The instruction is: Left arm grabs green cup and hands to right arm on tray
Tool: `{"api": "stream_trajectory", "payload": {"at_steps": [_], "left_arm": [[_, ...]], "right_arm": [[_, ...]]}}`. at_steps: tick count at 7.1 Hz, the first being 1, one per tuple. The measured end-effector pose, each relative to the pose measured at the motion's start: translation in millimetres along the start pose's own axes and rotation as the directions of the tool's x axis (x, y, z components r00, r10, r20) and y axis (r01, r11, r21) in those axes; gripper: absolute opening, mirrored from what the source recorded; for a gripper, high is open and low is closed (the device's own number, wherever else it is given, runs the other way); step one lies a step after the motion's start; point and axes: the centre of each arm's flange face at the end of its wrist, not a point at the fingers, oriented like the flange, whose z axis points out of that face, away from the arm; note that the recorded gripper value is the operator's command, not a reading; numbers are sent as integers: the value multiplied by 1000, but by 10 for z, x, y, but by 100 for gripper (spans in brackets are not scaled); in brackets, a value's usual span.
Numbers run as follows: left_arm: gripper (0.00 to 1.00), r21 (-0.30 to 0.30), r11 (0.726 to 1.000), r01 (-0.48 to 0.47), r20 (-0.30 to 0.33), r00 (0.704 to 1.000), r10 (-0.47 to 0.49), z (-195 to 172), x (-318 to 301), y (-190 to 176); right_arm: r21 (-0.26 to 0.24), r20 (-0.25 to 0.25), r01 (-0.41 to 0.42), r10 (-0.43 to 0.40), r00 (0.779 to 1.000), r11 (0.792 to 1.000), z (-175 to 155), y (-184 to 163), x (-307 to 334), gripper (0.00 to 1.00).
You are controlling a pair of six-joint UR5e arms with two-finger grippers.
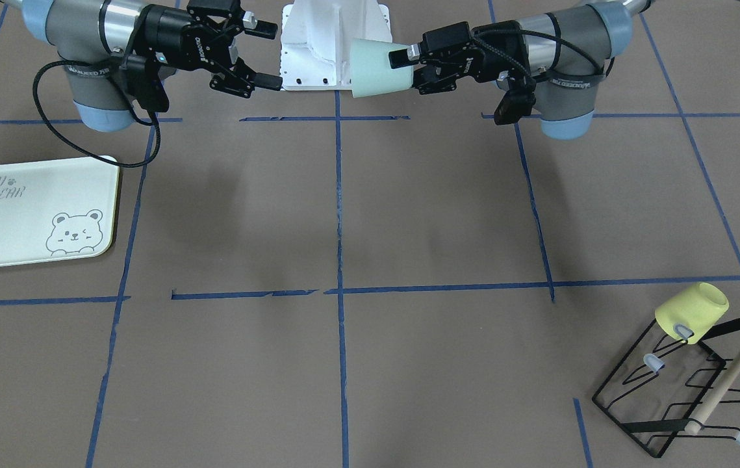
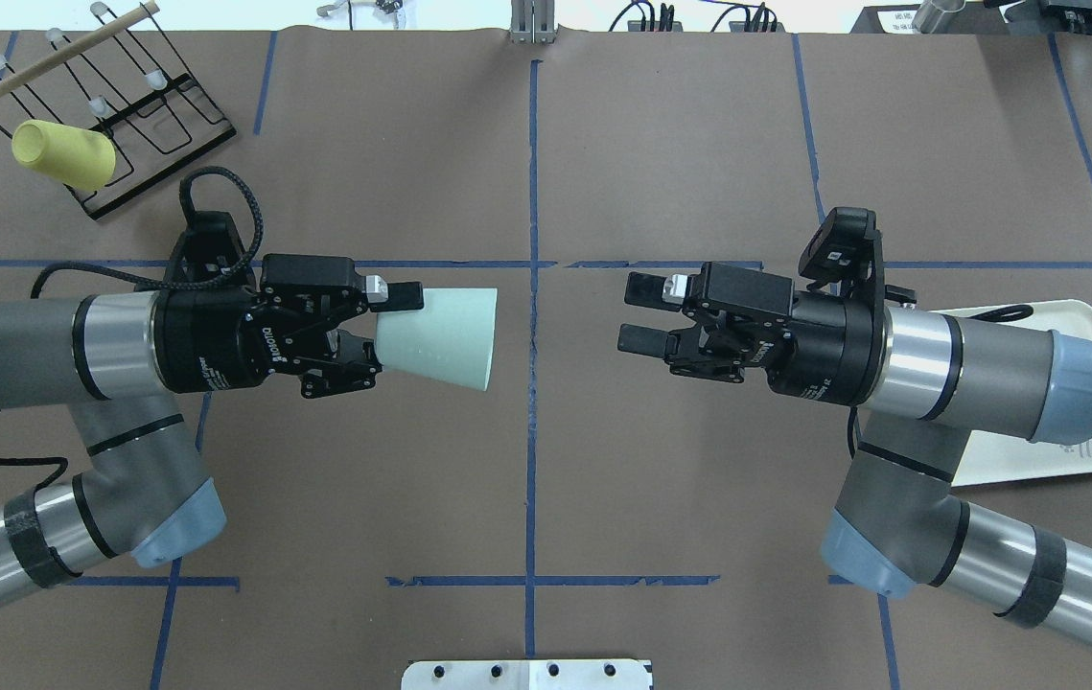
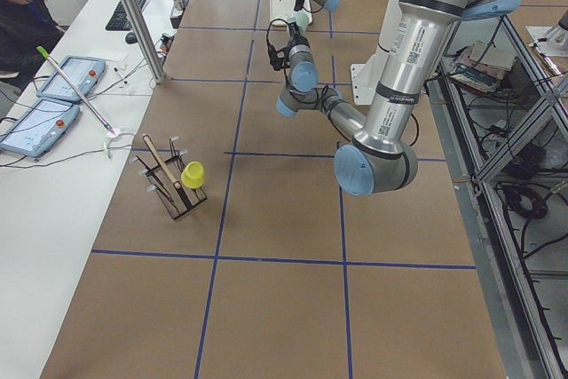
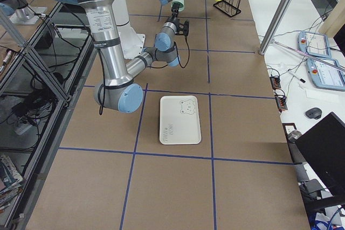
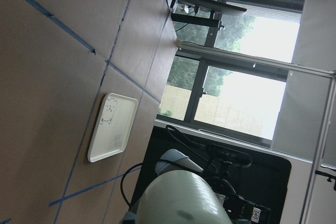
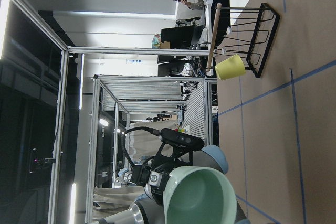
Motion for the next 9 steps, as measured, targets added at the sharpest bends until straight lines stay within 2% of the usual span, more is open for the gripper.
{"api": "stream_trajectory", "payload": {"at_steps": [1,4,9], "left_arm": [[9,-12,1000,10,-17,1000,-10,51,-63,54],[9,-19,999,27,-12,1000,-27,128,-195,95],[9,1,999,35,-13,999,-35,276,-263,34]], "right_arm": [[1,17,-6,6,1000,1000,48,12,65,100],[-3,35,-21,21,999,1000,248,39,26,100],[-6,9,-37,37,999,999,556,134,-38,99]]}}
